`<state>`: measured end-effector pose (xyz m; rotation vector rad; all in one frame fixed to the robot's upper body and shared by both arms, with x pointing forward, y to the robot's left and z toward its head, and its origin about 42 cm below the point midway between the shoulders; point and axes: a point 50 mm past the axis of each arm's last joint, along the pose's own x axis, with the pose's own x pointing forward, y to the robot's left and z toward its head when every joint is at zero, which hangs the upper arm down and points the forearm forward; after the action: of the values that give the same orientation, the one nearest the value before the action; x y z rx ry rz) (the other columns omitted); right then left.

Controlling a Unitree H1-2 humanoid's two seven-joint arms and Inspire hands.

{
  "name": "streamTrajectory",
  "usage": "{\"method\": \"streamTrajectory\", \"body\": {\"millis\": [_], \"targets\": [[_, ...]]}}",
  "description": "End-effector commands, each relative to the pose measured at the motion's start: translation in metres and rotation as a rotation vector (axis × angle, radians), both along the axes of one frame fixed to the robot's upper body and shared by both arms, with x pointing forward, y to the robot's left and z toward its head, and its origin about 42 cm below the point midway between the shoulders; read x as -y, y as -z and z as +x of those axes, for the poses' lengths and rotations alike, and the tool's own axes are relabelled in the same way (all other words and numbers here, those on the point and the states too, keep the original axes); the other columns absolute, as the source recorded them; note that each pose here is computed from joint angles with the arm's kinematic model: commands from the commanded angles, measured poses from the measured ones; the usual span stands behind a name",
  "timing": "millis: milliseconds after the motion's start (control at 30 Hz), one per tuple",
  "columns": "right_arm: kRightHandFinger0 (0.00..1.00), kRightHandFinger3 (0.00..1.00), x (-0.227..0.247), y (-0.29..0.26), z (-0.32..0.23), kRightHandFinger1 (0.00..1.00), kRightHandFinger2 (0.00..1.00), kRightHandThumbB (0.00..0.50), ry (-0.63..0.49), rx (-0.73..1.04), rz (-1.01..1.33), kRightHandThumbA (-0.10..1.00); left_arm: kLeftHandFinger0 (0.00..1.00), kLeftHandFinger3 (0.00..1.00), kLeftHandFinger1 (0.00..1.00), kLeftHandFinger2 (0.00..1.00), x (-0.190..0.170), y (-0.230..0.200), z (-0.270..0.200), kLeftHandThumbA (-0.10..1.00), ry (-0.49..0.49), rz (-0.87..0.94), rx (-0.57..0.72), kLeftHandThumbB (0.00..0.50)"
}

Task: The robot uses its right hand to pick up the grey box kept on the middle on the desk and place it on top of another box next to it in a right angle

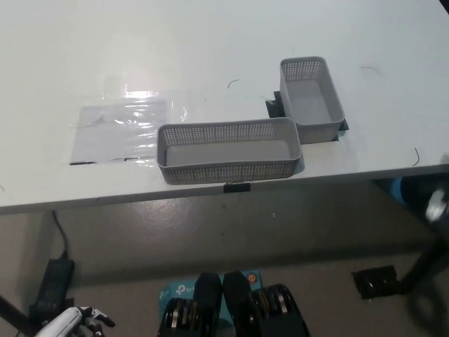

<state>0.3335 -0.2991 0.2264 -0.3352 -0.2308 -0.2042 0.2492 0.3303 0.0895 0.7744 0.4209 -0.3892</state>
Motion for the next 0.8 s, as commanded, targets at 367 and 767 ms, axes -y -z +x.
{"method": "streamTrajectory", "body": {"millis": [367, 767], "targets": [[0.00, 0.64, -0.023, -0.095, 0.065, 0.00, 0.01, 0.271, -0.160, 0.069, -0.186, 0.06, 0.35, 0.62, 0.40, 0.52, -0.009, -0.020, 0.010, 0.14, 0.015, 0.028, 0.025, 0.322], [0.66, 0.76, -0.030, -0.080, 0.112, 0.67, 0.69, 0.316, -0.351, -0.033, -0.460, 0.05, 0.36, 0.64, 0.41, 0.53, -0.010, -0.022, 0.008, 0.17, 0.018, 0.044, 0.024, 0.322]]}}
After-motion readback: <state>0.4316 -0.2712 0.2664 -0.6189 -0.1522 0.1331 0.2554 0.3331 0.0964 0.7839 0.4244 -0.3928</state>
